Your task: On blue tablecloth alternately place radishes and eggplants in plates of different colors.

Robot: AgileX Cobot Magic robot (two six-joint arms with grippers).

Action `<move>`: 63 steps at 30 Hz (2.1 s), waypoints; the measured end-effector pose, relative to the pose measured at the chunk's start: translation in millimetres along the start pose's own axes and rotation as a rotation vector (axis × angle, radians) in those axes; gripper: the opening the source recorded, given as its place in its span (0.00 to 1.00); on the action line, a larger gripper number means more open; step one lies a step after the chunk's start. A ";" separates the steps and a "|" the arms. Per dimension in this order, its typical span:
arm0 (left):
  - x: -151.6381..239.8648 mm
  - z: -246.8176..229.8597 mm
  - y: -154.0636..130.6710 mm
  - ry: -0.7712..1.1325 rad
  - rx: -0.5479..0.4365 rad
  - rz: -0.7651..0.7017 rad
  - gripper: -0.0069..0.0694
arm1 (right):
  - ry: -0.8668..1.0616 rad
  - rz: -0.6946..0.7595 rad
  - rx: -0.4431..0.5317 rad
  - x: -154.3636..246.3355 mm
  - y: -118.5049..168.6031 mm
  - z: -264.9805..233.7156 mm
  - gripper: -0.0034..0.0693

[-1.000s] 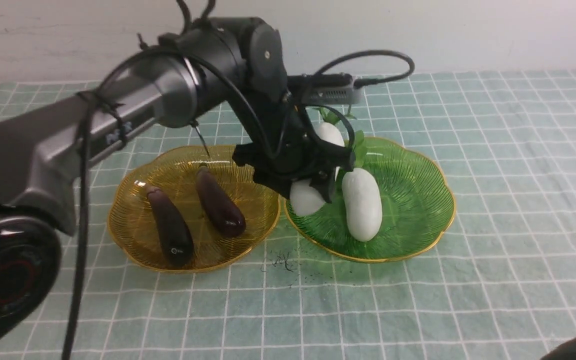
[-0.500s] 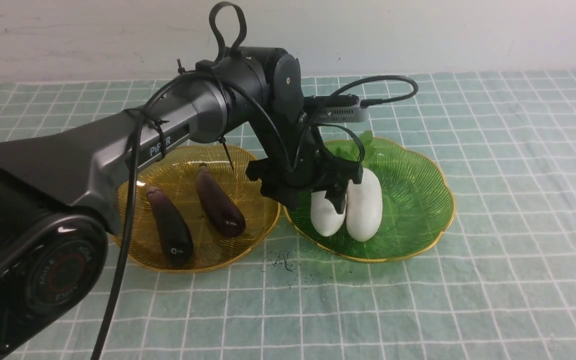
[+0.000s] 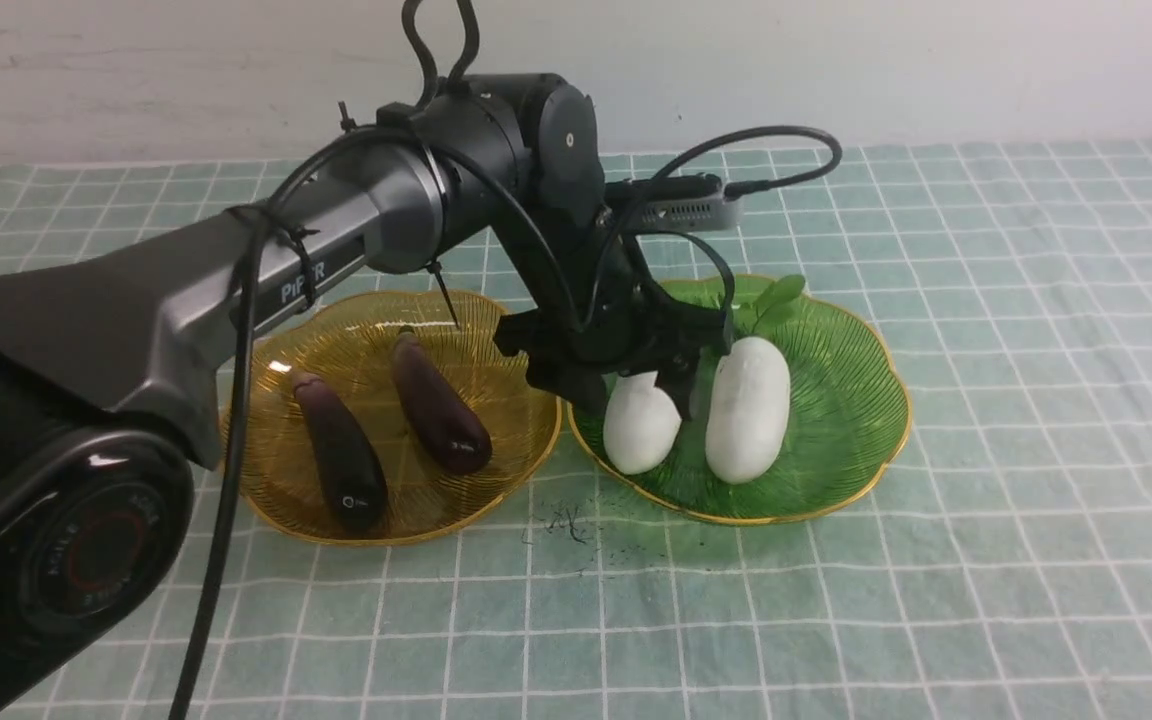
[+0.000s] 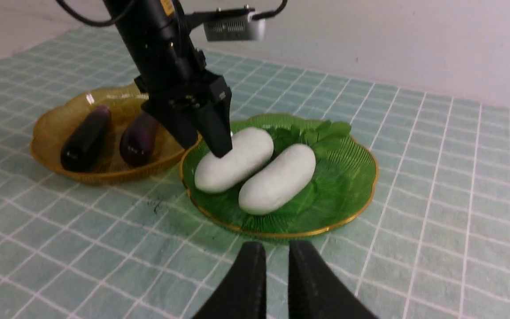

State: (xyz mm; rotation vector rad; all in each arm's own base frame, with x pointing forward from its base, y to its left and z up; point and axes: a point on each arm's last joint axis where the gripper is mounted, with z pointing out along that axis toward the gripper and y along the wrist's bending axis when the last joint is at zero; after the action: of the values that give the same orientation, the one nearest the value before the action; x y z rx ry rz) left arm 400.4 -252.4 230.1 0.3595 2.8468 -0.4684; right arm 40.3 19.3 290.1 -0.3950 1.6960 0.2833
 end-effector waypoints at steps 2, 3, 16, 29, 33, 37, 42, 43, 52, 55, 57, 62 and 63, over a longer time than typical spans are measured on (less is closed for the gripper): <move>-0.1 -2.9 -0.8 -0.003 0.003 0.002 0.68 | -0.054 0.000 0.005 -2.6 -0.4 1.5 0.05; 0.1 -3.9 -1.0 -0.003 0.003 0.002 0.62 | -0.080 0.000 0.007 -4.5 -0.6 1.6 0.04; 6.9 -4.1 0.3 0.072 -0.006 0.124 0.09 | -0.108 0.000 0.010 -7.0 -0.9 1.3 0.03; 9.1 -4.4 1.1 0.098 -0.010 0.130 0.08 | -0.106 0.011 0.009 -6.6 -0.8 1.6 0.03; 9.7 -4.5 1.3 0.105 -0.011 0.130 0.08 | -0.103 0.015 0.010 4.2 -0.5 1.9 0.03; 9.7 -4.5 1.4 0.105 -0.011 0.132 0.08 | -0.081 0.021 0.051 24.4 -1.6 4.1 0.03; 9.5 -6.8 2.5 0.101 -0.028 0.142 0.08 | -0.037 0.043 0.183 56.6 -6.5 9.0 0.03; 9.7 -9.7 2.7 0.100 -0.036 0.147 0.08 | -0.017 0.049 0.208 63.4 -7.7 11.1 0.03; 13.5 -80.9 -3.5 -0.022 -0.093 0.206 0.08 | 0.115 0.092 0.326 105.5 -13.8 21.9 0.03; 18.8 -122.3 -6.4 -0.112 -0.121 0.236 0.08 | 0.105 0.093 0.334 109.8 -14.5 23.5 0.03; 21.6 -137.5 -7.0 -0.145 -0.133 0.246 0.08 | 0.093 0.091 0.336 109.2 -14.7 23.7 0.03; 36.3 -188.3 -10.6 -0.246 -0.142 0.264 0.08 | 0.079 0.084 0.340 108.5 -15.1 23.9 0.03; 40.0 -198.1 -11.4 -0.266 -0.139 0.266 0.08 | 0.077 0.081 0.347 108.4 -15.3 23.8 0.03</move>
State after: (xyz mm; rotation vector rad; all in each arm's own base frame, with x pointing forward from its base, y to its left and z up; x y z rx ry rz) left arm 322.3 -187.4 405.1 0.5911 2.5098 -0.2428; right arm 53.7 4.2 179.9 -0.0804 1.7990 0.0295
